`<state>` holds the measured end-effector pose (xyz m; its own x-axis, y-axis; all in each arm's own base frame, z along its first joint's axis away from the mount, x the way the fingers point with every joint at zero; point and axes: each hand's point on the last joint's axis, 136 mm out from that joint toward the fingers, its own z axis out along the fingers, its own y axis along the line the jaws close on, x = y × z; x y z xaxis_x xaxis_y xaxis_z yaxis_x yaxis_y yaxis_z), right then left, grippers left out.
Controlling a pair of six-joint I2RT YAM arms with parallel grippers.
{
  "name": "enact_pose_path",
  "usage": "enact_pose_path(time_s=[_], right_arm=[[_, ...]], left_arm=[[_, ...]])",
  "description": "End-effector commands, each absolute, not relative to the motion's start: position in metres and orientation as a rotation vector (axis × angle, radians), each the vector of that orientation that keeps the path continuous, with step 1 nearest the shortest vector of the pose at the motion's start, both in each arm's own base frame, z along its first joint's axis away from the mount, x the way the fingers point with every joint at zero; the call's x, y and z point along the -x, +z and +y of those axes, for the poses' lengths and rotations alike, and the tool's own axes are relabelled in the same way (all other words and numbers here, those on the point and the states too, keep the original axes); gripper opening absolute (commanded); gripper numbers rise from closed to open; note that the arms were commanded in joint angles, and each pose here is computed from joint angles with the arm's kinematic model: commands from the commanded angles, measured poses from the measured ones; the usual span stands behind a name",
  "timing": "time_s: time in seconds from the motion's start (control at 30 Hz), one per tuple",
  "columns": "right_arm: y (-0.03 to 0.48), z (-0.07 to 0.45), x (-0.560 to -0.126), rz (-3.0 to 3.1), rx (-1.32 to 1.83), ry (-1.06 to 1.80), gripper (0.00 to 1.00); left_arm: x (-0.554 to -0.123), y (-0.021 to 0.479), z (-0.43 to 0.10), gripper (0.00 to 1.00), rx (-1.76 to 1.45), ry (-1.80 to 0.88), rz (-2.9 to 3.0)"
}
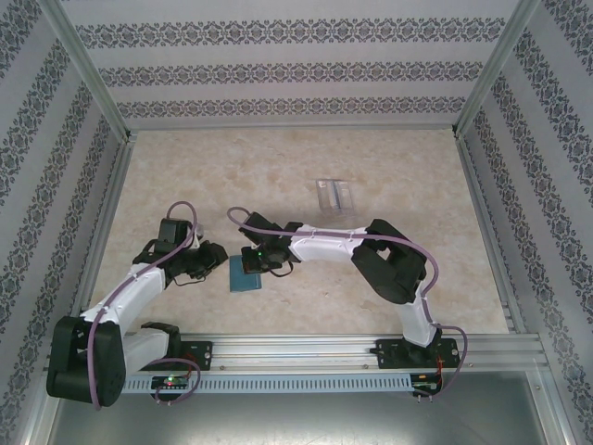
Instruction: Put the credit cards into the card holder
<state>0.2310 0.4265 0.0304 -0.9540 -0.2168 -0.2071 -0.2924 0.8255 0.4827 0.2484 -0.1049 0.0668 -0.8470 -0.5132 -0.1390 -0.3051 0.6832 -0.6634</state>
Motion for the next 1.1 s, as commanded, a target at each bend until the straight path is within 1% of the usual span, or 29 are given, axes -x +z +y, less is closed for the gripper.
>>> enact_pose_path(time_s=[0.0, 0.17, 0.57, 0.83, 1.07], right_arm=[[-0.011, 0.384, -0.197, 3.021, 0.531, 0.524, 0.05], [0.005, 0.399, -0.197, 2.965, 0.633, 0.626, 0.07], [0.024, 0.418, -0.200, 2.906, 0.689, 0.754, 0.16], [0.043, 0.422, -0.204, 2.856, 0.656, 0.814, 0.16], [0.043, 0.425, -0.202, 2.855, 0.658, 0.855, 0.15]], left_arm=[[-0.243, 0.060, -0.106, 0.27, 0.700, -0.974, 2.606], [-0.233, 0.040, -0.101, 0.26, 0.697, -0.898, 2.658], [-0.221, 0.019, -0.108, 0.26, 0.705, -0.903, 2.698], [-0.223, 0.014, -0.112, 0.27, 0.692, -0.899, 2.718], [-0.224, 0.010, -0.114, 0.26, 0.680, -0.894, 2.737]])
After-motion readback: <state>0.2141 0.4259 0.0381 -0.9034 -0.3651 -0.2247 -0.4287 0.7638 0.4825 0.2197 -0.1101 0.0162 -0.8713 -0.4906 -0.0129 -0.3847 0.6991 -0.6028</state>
